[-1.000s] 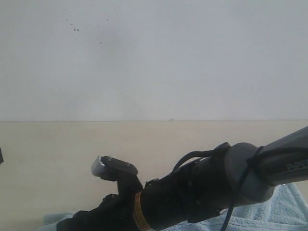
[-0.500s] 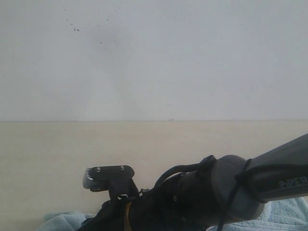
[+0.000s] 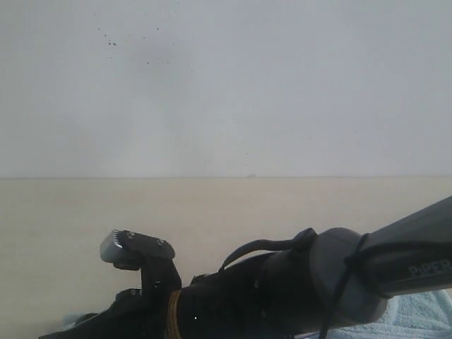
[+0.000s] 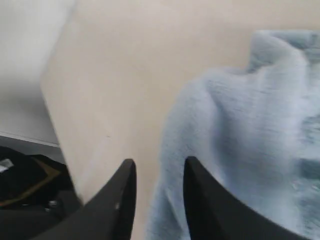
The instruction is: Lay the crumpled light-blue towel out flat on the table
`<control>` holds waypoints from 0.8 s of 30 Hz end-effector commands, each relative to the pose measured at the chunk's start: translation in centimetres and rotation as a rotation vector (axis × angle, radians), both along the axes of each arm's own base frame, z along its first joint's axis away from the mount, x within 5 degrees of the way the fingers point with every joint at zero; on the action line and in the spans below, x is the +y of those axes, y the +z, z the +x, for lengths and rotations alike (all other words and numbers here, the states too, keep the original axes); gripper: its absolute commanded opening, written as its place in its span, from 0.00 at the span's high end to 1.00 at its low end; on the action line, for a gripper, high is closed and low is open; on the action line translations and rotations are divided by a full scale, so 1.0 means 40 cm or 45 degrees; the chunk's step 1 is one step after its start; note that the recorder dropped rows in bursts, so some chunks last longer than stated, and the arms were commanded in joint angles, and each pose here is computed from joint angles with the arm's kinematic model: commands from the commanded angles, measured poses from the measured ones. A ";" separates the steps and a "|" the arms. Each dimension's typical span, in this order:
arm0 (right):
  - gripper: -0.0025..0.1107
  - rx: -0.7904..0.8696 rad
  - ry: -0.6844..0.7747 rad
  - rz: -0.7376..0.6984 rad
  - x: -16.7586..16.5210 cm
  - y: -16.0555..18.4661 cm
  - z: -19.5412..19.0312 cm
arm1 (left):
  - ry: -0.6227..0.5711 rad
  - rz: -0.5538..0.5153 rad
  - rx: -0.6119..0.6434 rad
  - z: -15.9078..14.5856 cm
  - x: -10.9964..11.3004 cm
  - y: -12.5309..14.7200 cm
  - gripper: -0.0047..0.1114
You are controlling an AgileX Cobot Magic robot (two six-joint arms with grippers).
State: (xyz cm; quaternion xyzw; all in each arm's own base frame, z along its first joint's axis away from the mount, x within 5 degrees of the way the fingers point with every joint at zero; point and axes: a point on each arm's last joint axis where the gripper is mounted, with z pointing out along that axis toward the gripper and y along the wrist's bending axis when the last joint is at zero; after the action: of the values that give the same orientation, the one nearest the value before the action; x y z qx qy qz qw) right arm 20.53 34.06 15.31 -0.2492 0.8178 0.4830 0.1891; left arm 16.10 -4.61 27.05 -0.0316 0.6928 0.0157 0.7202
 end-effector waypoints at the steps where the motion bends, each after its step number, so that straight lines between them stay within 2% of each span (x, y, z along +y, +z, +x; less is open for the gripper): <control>1: 0.71 0.017 0.019 0.108 0.010 0.022 -0.003 | -0.018 -0.002 0.005 0.000 -0.003 -0.002 0.92; 5: 0.70 -0.012 0.051 0.075 0.008 0.017 -0.006 | -0.018 -0.002 0.005 0.000 -0.003 -0.002 0.92; 8: 0.70 -0.050 0.000 -0.011 0.000 0.005 0.005 | -0.022 -0.002 0.008 0.000 -0.004 -0.003 0.92; 10: 0.70 -0.088 -0.097 -0.131 -0.013 -0.012 0.024 | -0.039 -0.002 0.025 0.001 -0.007 -0.006 0.92; 13: 0.70 -0.137 -0.332 -0.405 -0.053 -0.046 0.062 | -0.096 0.002 0.071 0.001 -0.017 -0.014 0.92; 15: 0.71 -0.118 -0.452 -0.498 -0.072 -0.056 0.074 | -0.137 0.025 0.079 0.001 -0.024 -0.016 0.92; 18: 0.73 -0.098 -0.399 -0.429 -0.060 -0.050 0.066 | -0.183 0.096 0.036 0.000 -0.033 -0.008 0.92; 20: 0.80 -0.072 -0.330 -0.343 -0.045 -0.043 0.056 | -0.208 0.125 0.024 0.000 -0.038 -0.006 0.92; 23: 0.98 -0.026 -0.214 -0.214 -0.017 -0.043 0.041 | -0.218 0.114 0.032 -0.001 -0.039 -0.008 0.92; 24: 0.98 -0.005 -0.184 -0.173 -0.007 -0.045 0.039 | -0.219 0.109 0.032 -0.001 -0.039 -0.008 0.92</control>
State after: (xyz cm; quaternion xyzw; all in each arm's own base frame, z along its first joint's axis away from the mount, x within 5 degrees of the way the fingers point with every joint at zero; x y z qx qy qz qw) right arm 22.42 32.79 13.43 -0.1878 0.8849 0.3621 0.2247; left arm 16.09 -6.05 26.84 0.0545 0.6998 -0.0093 0.7122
